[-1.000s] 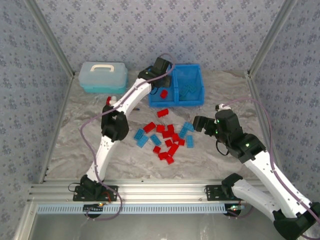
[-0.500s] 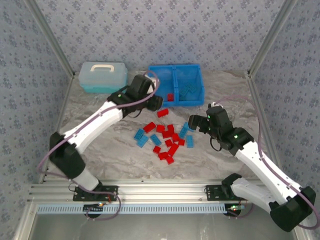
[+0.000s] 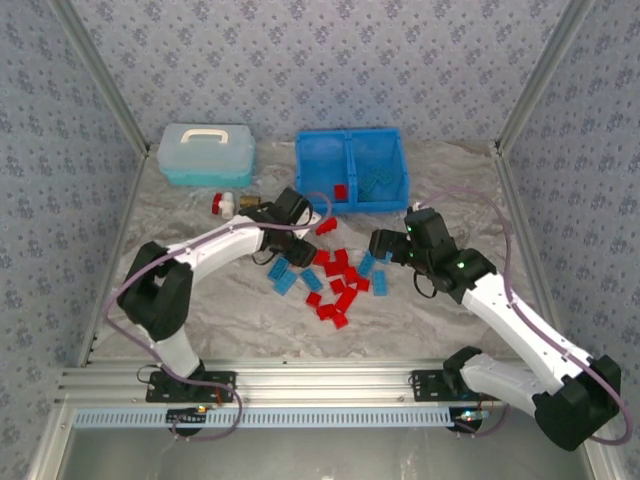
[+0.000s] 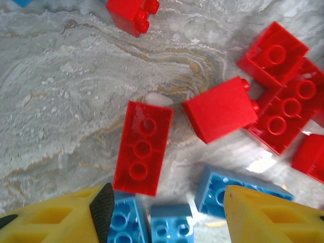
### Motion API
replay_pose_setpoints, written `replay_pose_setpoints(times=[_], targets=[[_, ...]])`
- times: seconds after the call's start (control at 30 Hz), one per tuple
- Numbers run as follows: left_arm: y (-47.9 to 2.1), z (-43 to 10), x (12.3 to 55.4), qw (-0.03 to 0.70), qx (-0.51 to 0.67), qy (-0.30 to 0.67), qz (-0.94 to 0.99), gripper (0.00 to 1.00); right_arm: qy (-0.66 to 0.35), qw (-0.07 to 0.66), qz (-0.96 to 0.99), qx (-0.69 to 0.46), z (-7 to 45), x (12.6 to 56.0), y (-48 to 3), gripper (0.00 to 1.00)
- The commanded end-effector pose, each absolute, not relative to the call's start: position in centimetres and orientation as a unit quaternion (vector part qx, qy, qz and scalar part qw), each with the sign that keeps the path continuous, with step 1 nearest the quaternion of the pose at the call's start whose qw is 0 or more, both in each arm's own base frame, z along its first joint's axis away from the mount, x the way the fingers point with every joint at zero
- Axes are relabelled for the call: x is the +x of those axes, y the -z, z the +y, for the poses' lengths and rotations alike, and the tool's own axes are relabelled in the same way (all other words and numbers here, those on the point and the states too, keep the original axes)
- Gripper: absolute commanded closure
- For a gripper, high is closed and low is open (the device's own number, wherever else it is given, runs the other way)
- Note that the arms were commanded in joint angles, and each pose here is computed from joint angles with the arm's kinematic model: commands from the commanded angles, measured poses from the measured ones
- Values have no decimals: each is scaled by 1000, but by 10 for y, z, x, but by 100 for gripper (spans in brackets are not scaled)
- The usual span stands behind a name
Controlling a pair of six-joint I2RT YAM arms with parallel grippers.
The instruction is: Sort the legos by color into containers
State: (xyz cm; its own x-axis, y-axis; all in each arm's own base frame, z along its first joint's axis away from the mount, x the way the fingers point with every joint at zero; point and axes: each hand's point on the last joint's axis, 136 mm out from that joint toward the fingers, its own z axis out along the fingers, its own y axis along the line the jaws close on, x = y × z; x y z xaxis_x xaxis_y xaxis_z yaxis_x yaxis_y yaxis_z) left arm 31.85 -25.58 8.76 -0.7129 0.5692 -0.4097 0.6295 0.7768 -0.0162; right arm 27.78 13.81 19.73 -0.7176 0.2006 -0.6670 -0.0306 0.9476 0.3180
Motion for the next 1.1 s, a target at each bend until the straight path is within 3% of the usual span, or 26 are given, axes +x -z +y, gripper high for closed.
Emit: replay_pose_setpoints(times=[0.0, 0.2, 0.37, 0.6, 0.77, 1.07], targets=[[-83, -263, 330, 186, 353, 82, 913, 38, -147, 384, 910, 56, 128, 270, -205, 0], [-56, -261, 333, 161, 353, 77, 918, 32, -147, 382, 910, 59, 126, 267, -203, 0], [-37, -261, 329, 145, 351, 78, 922, 34, -151, 386, 908, 60, 129, 271, -206, 0], [-31, -259, 335, 154, 334, 69, 927, 61, -158, 382, 909, 58, 133, 273, -207, 0], [-67, -268, 343, 199, 323, 91, 921, 65, -161, 384, 907, 61, 133, 273, -209, 0], [-213, -288, 365, 356, 276, 166, 877, 66, -168, 390, 903, 63, 134, 273, -214, 0]])
